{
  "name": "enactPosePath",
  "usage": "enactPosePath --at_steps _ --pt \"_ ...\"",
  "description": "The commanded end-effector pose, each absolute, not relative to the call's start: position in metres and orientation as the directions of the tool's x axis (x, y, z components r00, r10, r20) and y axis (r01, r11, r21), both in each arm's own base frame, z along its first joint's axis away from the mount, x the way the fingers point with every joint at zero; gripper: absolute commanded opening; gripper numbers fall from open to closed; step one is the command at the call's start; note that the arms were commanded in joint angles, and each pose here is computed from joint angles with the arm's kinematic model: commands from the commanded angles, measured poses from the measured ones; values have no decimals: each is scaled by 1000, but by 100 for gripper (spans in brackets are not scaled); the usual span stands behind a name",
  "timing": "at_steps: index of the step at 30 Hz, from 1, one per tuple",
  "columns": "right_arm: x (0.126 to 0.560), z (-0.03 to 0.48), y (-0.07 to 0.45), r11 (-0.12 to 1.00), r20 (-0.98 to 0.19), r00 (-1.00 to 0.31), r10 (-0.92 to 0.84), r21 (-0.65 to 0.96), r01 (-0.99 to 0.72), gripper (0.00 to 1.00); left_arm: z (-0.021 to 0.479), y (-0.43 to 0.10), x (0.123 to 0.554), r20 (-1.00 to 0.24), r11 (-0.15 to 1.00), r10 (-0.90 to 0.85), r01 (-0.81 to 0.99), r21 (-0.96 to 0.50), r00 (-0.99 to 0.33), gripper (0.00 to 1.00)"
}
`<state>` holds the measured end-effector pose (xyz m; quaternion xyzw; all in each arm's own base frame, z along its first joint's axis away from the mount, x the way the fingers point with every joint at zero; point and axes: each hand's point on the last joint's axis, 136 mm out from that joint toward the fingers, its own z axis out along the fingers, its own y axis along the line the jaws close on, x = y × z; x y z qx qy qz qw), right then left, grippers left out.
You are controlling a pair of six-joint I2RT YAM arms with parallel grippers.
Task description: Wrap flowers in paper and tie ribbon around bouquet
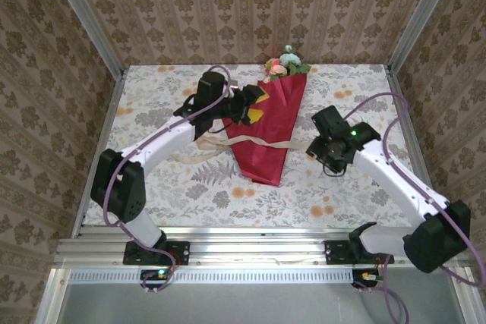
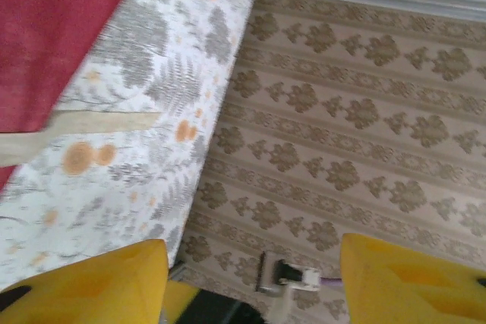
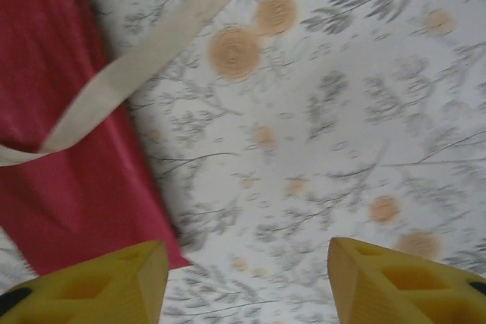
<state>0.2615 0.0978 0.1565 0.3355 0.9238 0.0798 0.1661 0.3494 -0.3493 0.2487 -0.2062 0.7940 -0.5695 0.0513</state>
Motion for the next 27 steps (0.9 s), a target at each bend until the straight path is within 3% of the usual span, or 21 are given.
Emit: enactPosePath --at_steps 1,7,13,19,21,25,27 --pt "286 143 137 605 -110 -606 788 320 729 61 202 -304 338 215 326 -503 -414 -850 -837 57" --pt "315 111 208 407 121 -447 886 256 877 63 143 -225 323 254 300 -687 -584 -754 -681 46" --pt "347 83 225 211 198 -255 946 219 953 63 90 -185 311 305 256 -762 -698 -669 -571 33" --pt "372 62 231 143 230 -193 954 218 965 59 61 -177 309 353 217 -780 -753 -622 -517 37" --pt "377 55 233 131 237 -183 954 220 967 50 56 -174 307 351 219 -791 -766 -604 -502 38" --pt "383 57 230 146 229 -202 952 239 960 5 35 -165 303 346 233 -810 -801 -552 -474 36" --pt "383 71 220 188 194 -244 950 266 945 0 21 -159 306 342 236 -820 -815 -529 -459 34"
